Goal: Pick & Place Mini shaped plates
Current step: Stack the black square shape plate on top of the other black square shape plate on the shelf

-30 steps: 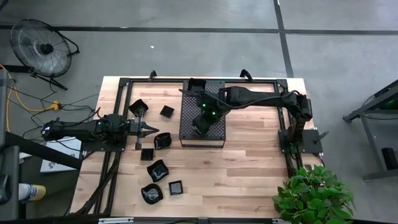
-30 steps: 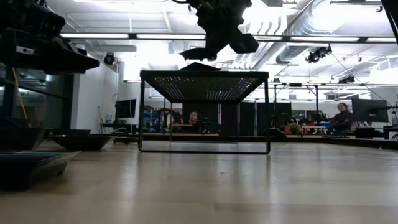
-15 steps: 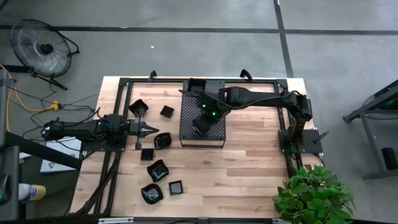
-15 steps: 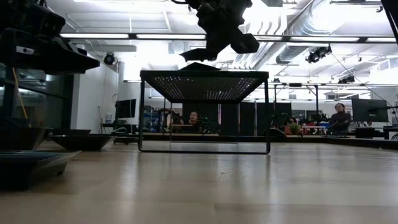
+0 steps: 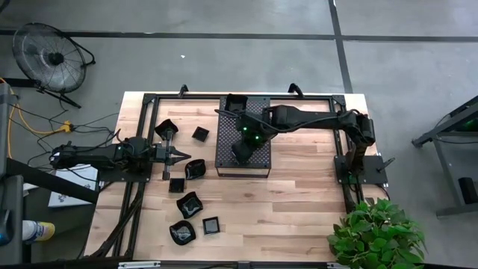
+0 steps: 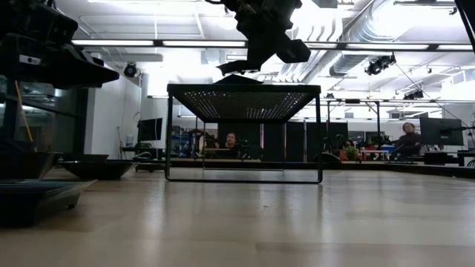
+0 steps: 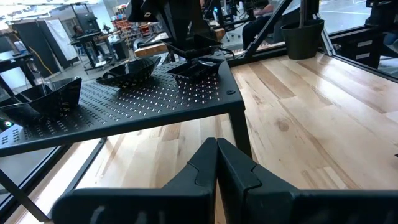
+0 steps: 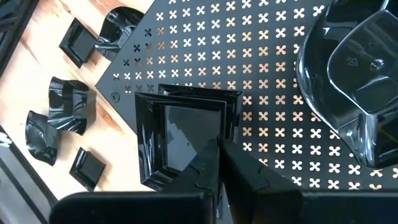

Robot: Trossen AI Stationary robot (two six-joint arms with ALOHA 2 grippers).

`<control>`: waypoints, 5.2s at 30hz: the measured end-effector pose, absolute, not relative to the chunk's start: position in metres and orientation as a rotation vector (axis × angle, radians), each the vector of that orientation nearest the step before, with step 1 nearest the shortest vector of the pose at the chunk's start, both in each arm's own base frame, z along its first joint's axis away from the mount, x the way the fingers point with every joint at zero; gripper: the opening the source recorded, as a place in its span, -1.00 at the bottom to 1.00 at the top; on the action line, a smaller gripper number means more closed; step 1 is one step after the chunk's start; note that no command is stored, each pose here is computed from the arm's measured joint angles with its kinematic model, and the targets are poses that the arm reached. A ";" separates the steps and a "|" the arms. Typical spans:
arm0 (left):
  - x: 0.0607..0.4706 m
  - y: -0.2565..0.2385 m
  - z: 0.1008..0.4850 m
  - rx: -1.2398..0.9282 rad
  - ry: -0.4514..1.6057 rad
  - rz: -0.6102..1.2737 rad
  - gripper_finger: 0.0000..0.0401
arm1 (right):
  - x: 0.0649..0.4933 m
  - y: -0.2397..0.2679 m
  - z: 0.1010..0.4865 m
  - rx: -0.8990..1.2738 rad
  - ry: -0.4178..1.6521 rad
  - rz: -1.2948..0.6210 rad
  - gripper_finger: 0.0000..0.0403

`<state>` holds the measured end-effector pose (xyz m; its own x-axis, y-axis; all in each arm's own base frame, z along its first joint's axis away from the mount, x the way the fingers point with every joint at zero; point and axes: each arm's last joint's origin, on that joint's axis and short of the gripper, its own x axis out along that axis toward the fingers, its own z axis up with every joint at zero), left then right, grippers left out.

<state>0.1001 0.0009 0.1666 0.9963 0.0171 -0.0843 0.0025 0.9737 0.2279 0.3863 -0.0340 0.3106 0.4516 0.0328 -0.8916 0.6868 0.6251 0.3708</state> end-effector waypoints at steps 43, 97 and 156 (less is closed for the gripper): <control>0.100 0.001 0.167 0.230 0.086 0.007 -0.99 | 0.394 -0.034 0.302 0.819 1.046 -0.457 -0.61; 0.100 0.001 0.167 0.230 0.086 0.007 -0.99 | 0.311 0.062 0.348 0.455 1.193 -0.604 -0.53; 0.100 0.001 0.167 0.230 0.086 0.007 -0.99 | 0.445 0.261 0.150 -0.418 0.745 0.278 -0.53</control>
<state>0.1001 0.0009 0.1667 0.9963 0.0168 -0.0843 0.0029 0.9737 0.2279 0.4450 0.2607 0.1499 0.7049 0.0964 -0.7027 -0.3873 0.8823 -0.2675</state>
